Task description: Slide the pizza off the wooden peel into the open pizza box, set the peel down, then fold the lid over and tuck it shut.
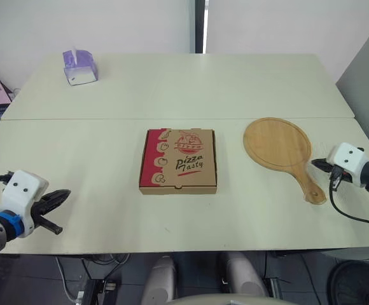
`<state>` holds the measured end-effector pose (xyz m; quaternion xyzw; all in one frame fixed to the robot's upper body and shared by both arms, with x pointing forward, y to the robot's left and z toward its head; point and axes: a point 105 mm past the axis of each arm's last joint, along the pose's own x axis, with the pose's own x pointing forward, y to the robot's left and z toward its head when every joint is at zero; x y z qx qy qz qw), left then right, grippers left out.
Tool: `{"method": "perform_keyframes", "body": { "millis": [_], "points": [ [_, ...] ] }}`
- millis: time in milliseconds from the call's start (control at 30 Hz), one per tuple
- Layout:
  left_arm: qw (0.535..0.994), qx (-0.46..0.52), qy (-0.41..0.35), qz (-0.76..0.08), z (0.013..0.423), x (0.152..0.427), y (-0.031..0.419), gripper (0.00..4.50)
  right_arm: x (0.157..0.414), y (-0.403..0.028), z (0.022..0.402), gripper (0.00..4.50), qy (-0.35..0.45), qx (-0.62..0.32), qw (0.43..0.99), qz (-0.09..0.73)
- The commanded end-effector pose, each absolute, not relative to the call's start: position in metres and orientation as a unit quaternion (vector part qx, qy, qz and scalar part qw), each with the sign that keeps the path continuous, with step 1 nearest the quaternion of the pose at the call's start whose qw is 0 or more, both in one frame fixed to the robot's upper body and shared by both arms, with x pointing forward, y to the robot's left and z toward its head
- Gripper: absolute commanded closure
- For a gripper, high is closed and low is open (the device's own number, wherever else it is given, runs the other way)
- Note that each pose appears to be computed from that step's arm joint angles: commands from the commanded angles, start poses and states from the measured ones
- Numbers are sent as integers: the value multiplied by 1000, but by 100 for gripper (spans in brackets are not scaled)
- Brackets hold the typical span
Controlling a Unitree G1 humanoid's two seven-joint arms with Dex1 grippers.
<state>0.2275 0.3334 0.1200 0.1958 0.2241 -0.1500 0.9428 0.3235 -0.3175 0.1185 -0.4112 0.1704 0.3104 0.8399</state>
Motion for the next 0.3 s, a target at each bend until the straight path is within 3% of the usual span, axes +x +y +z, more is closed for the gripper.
{"method": "perform_keyframes", "body": {
  "millis": [33,300],
  "points": [
    [944,212,209,-144,134,229,339,450,327,-326,133,444,158,-431,835,301],
    [944,216,212,-131,137,241,347,450,327,-329,130,444,172,-430,831,308]
  ]
}}
